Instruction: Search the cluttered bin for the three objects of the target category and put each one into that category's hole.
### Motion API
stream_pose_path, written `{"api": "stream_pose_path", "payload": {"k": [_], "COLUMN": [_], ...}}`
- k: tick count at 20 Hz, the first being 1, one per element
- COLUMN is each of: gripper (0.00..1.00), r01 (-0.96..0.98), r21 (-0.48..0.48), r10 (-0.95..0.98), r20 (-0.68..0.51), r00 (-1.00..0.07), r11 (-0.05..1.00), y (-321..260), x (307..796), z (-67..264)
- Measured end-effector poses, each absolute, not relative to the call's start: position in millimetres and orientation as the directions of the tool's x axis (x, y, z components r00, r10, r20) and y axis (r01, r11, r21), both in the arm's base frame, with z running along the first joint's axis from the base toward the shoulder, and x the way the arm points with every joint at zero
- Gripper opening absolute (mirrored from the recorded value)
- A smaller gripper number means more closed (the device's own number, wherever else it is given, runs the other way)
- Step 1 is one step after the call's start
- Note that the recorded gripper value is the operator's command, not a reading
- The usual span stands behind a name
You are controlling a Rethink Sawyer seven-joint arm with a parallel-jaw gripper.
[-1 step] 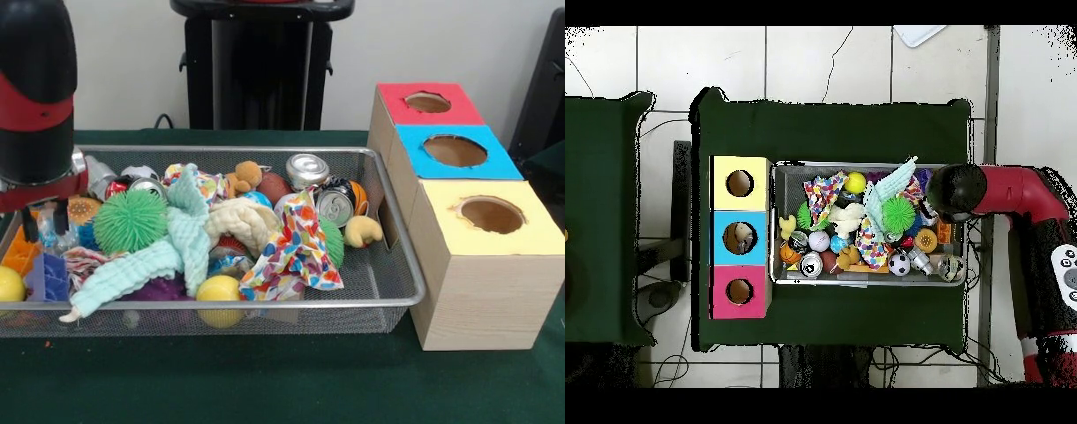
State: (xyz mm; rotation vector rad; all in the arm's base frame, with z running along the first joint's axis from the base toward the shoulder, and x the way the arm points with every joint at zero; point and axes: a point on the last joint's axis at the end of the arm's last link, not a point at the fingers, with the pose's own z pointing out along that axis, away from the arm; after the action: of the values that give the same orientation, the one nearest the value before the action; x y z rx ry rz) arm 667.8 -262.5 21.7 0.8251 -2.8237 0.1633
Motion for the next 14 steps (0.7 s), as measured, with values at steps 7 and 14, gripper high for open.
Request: {"api": "stream_pose_path", "payload": {"k": [7,14], "gripper": [0.00,0.00], "r01": [-0.546,-0.505], "r21": [-0.085,-0.144], "r10": [-0.514,-0.468], "r20": [0.241,0.226], "r00": [-0.823,-0.854], "r11": [0.834,0.851], "y": [-251,-274], "x": [683,684], "z": [94,163]}}
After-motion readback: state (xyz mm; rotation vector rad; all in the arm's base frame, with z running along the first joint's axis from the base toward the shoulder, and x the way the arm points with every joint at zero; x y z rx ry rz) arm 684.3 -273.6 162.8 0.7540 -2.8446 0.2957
